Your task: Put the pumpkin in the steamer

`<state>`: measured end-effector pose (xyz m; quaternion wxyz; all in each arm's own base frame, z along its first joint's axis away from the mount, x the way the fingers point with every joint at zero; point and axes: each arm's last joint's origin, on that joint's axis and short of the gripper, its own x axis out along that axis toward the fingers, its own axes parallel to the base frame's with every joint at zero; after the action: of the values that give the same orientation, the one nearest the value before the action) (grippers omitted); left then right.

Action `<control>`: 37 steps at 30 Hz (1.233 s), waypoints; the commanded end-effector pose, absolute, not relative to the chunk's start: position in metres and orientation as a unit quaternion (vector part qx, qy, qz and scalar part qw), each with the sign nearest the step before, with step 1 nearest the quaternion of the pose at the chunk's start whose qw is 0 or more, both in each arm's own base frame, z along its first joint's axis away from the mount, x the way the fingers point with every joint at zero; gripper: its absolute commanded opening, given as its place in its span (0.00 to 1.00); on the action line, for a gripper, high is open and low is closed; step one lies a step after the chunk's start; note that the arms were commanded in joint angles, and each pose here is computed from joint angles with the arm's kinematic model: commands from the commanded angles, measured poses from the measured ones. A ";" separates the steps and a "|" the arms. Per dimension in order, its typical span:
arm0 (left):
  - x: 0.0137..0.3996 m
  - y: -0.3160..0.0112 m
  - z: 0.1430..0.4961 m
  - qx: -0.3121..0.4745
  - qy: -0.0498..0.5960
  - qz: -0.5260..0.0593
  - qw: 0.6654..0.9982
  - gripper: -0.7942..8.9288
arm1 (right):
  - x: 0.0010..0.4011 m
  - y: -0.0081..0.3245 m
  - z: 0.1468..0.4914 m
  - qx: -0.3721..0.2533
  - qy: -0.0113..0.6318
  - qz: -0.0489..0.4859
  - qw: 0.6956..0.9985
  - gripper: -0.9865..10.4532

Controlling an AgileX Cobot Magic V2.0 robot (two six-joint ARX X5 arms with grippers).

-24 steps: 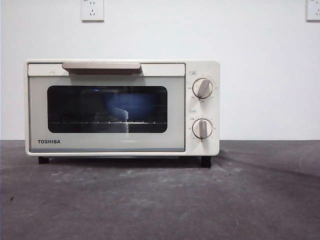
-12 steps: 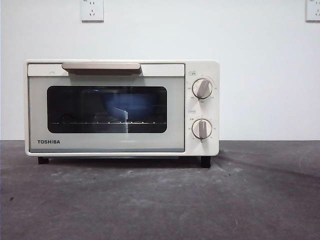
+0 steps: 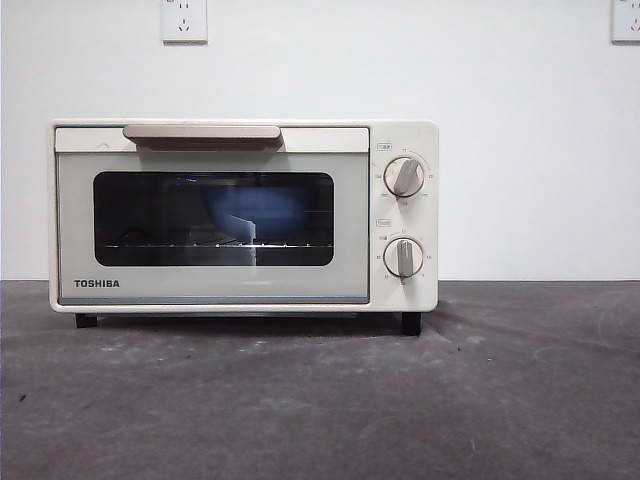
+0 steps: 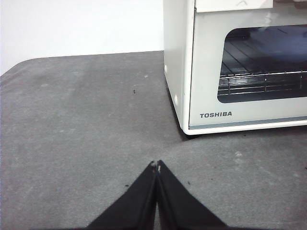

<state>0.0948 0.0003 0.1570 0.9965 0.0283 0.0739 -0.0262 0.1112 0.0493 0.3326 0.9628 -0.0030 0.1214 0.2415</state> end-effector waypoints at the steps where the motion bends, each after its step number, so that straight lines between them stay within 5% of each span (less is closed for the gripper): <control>1: 0.096 0.000 0.150 0.027 0.087 -0.025 0.996 0.09 | 0.107 0.035 0.319 -0.005 0.082 0.194 0.978 0.09; 13: 0.096 0.000 0.150 0.027 0.087 -0.025 0.996 0.09 | 0.098 0.003 0.235 -0.018 -0.015 0.053 0.998 0.09; 27: 0.096 0.000 0.150 0.027 0.087 -0.025 0.996 0.09 | 0.097 0.000 0.163 0.023 0.016 0.038 0.999 0.09; 37: 0.096 0.000 0.150 0.027 0.087 -0.025 0.996 0.09 | 0.096 -0.001 0.149 0.030 0.087 0.008 0.996 0.09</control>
<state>0.0948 0.0003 0.1570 0.9965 0.0281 0.0739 -0.0261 0.0957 -0.0011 0.1525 0.9966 0.0205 0.0793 0.0108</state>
